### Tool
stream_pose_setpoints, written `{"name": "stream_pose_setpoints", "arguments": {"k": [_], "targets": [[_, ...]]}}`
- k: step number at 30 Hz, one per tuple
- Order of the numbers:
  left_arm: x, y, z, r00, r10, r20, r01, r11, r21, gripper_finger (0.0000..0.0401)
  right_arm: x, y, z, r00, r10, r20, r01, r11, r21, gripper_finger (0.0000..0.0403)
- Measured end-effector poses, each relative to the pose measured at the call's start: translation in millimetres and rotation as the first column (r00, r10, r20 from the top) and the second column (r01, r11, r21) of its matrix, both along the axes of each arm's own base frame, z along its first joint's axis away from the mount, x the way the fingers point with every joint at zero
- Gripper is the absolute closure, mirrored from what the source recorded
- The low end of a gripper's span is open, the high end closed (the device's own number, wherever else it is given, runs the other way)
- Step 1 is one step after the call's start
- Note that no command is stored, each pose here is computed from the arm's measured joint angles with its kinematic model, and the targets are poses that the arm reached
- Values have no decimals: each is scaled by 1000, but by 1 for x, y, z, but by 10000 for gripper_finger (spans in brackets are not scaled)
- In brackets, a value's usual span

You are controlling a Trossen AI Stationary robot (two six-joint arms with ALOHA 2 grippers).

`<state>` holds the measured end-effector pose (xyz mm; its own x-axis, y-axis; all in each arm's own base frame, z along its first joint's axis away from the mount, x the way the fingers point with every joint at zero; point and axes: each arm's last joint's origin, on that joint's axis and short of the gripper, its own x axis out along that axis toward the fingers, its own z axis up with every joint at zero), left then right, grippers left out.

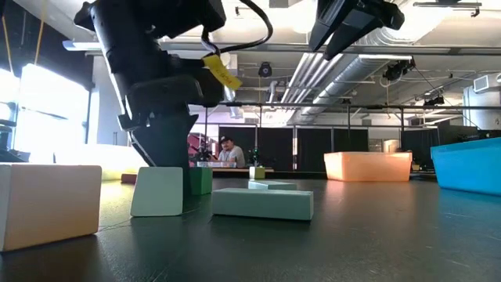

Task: Sort blocks by size
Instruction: Put the green square block into the yellow bin

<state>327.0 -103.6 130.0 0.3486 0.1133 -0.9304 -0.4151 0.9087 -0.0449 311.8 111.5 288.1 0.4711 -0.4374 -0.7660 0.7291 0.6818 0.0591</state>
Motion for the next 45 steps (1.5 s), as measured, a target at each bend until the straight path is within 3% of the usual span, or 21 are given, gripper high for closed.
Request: {"name": "stream_pose_setpoints", "arguments": {"k": [10, 16, 23, 26, 28, 34, 38, 45], "targets": [[1, 0, -1, 1000, -2, 16, 2, 1000, 5, 224, 0, -1, 0, 1000, -1, 2, 1, 1000, -9, 256], [3, -1, -1, 996, -87, 23, 87, 996, 18, 241, 0, -1, 0, 1000, -5, 5, 5, 1000, -10, 256], [5, 0, 6, 995, -84, 54, 86, 996, -30, 334, 0, -1, 0, 1000, -7, 2, 7, 1000, -10, 256], [1, 5, 20, 995, -71, 64, 74, 997, -39, 385, -4, -3, 0, 999, -39, -9, 39, 999, -9, 256], [-2, 8, 33, 993, -80, 89, 83, 996, -34, 395, -7, -4, 1, 999, -44, -31, 44, 999, -24, 256], [-8, 18, 65, 978, -101, 181, 103, 995, 3, 385, -18, -11, -1, 987, -47, -156, 35, 996, -78, 256], [-4, 15, 68, 950, -229, 214, 228, 973, 30, 366, -18, -16, -1, 983, -56, -177, 41, 995, -91, 256], [13, 12, 41, 923, -323, 208, 318, 946, 56, 240, -13, -24, -1, 984, -59, -170, 44, 995, -93, 256]]}}
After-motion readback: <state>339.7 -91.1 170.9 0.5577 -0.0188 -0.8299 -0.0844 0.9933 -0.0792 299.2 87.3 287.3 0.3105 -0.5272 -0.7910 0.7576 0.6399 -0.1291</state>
